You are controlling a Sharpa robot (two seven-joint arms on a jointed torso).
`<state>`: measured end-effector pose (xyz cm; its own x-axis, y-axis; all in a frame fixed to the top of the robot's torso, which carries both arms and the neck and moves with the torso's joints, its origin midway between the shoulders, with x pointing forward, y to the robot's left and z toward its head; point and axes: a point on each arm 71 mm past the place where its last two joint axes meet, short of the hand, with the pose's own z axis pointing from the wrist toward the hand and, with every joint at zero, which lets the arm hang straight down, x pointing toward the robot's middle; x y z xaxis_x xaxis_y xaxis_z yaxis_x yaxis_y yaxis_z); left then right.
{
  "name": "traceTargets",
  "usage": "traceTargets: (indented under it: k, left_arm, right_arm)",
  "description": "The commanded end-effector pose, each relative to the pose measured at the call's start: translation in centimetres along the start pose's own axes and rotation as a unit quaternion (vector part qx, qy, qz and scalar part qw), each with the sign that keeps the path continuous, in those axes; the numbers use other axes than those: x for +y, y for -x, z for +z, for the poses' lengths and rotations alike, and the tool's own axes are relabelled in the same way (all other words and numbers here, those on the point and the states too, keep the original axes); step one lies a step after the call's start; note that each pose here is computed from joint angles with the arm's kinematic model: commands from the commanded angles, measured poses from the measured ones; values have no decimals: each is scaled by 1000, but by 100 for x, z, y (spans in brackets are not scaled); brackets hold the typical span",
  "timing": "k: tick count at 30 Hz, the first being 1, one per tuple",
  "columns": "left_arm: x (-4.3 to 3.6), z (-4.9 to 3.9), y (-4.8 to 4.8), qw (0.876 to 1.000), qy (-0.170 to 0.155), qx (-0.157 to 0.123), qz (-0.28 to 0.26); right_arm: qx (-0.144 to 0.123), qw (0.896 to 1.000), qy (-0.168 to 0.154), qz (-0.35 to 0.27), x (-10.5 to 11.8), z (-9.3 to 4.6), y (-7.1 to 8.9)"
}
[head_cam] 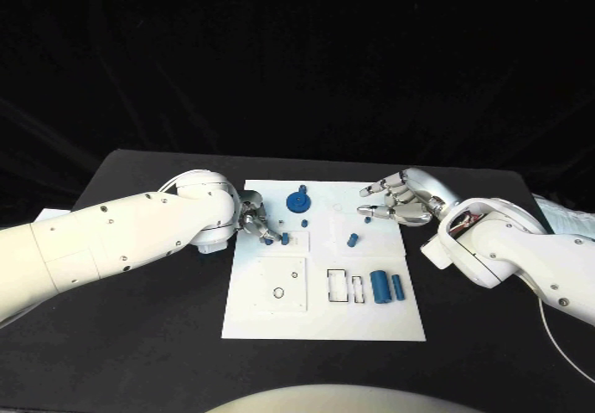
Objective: Assemble the parts on the task board
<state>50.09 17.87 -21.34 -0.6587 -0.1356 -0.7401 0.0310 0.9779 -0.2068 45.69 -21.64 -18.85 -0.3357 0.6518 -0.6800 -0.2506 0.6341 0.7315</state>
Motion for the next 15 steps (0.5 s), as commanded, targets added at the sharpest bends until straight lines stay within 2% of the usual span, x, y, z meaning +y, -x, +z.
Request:
traceTargets:
  k: [1, 15]
  left_arm:
    - [28, 9, -13, 1000, 6, 3, 6]
    - [78, 0, -9, 1000, 12, 6, 15]
  right_arm:
    - [5, 1000, 3, 0, 5, -1, -8]
    - [5, 1000, 2, 0, -1, 3, -8]
